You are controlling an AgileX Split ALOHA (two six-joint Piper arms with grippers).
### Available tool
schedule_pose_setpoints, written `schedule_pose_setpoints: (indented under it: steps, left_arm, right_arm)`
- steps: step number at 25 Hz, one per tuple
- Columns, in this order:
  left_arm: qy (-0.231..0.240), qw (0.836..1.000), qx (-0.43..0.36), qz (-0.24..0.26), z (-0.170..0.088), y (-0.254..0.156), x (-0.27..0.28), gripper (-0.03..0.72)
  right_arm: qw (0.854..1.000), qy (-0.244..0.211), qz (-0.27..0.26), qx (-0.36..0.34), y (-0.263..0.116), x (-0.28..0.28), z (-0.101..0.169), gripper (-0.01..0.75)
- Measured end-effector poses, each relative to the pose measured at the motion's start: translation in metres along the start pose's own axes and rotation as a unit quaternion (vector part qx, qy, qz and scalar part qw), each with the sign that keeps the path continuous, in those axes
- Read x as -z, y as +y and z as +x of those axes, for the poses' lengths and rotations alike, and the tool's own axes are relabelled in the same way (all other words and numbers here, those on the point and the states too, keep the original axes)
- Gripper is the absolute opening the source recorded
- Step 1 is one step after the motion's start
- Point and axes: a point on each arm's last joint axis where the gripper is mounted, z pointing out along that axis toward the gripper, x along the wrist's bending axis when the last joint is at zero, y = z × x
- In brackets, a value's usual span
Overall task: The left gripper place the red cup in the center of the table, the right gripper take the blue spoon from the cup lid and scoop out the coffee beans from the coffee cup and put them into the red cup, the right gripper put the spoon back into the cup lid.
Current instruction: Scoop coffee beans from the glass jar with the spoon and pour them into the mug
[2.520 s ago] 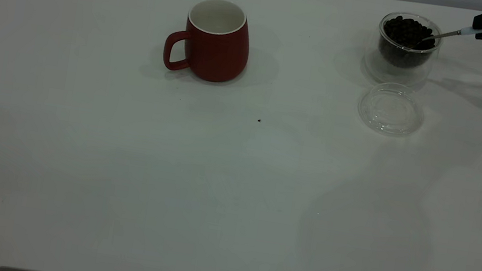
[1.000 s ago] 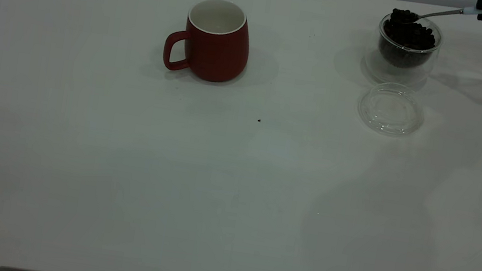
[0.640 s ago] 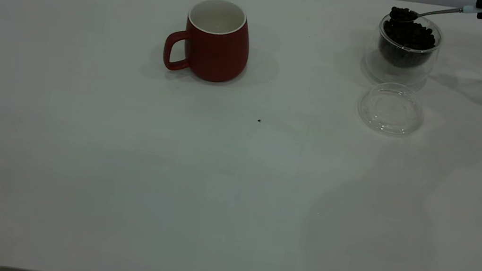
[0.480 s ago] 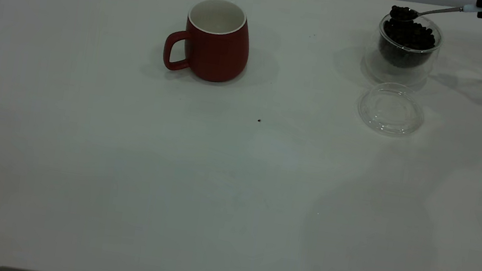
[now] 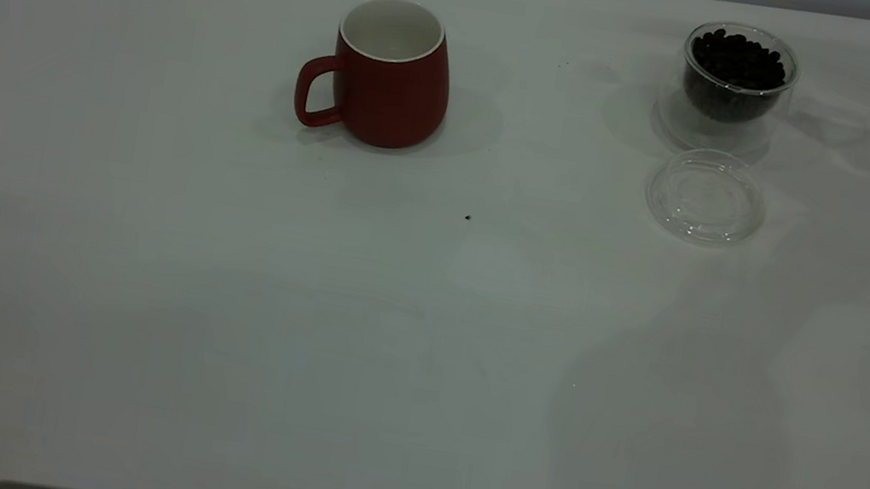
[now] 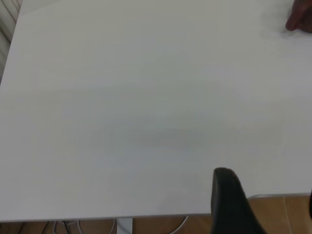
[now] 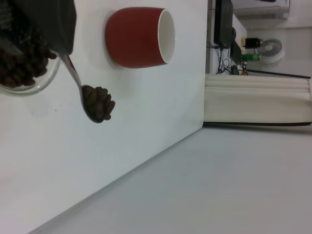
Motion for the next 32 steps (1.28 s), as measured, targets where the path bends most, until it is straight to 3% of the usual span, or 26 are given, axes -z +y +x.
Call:
schedule_pose_setpoints:
  steps: [12, 32]
  left_arm:
    - [0.0, 1.0, 0.0, 0.0, 0.0, 0.0, 0.0, 0.444]
    - [0.0, 1.0, 0.0, 0.0, 0.0, 0.0, 0.0, 0.444]
  right_arm:
    - [0.998, 0.032, 0.041, 0.033, -0.016, -0.05, 0.048, 0.102]
    - [0.981, 0.073, 0.162, 0.074, -0.099, -0.16, 0.113, 0.101]
